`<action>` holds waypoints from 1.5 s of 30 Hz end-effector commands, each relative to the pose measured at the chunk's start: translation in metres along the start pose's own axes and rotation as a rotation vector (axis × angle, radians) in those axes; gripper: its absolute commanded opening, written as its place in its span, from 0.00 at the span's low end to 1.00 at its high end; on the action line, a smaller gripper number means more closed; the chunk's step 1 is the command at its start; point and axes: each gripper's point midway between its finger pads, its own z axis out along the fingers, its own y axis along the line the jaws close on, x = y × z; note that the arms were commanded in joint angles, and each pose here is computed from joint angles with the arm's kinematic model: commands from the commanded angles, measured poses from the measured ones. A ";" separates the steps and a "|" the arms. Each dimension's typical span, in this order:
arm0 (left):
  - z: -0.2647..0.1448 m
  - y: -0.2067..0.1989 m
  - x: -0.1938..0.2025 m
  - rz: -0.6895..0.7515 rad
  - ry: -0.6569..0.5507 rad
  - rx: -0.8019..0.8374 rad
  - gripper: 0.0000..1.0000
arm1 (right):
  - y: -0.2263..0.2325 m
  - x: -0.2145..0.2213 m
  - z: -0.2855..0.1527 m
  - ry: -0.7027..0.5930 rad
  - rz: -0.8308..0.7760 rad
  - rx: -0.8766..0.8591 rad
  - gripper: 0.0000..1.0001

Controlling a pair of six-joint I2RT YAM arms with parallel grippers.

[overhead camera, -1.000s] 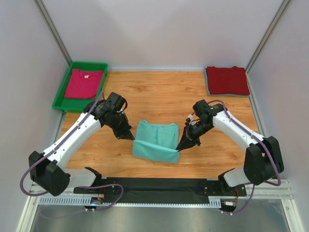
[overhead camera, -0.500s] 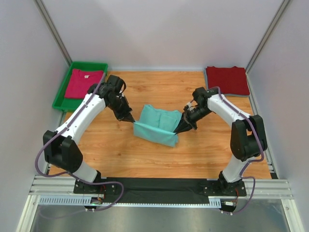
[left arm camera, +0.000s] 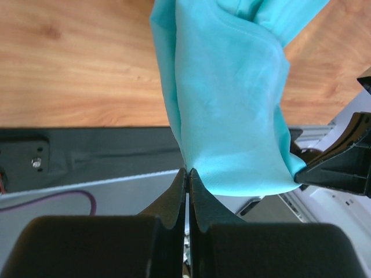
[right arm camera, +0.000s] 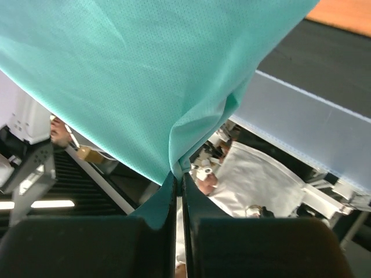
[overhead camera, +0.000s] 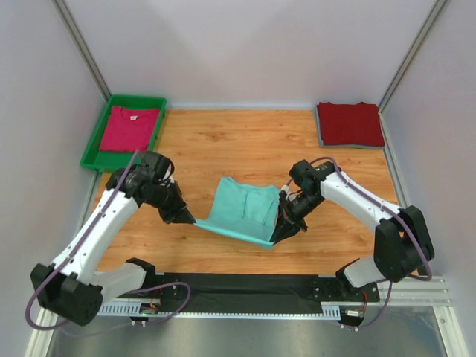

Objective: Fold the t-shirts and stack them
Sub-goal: Fold the tshirt

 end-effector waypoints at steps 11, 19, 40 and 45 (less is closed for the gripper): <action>-0.025 0.036 0.037 -0.042 -0.028 -0.016 0.00 | -0.008 0.058 0.020 0.083 0.013 -0.038 0.00; -0.012 -0.018 -0.045 0.042 -0.055 -0.094 0.00 | 0.017 -0.014 0.004 0.043 0.056 -0.116 0.02; 0.116 -0.110 -0.241 0.265 -0.047 -0.032 0.27 | -0.003 -0.210 -0.028 -0.111 0.202 -0.109 0.32; 0.080 -0.108 -0.255 0.329 -0.195 -0.091 0.71 | -0.005 -0.219 -0.050 -0.261 0.112 0.010 0.54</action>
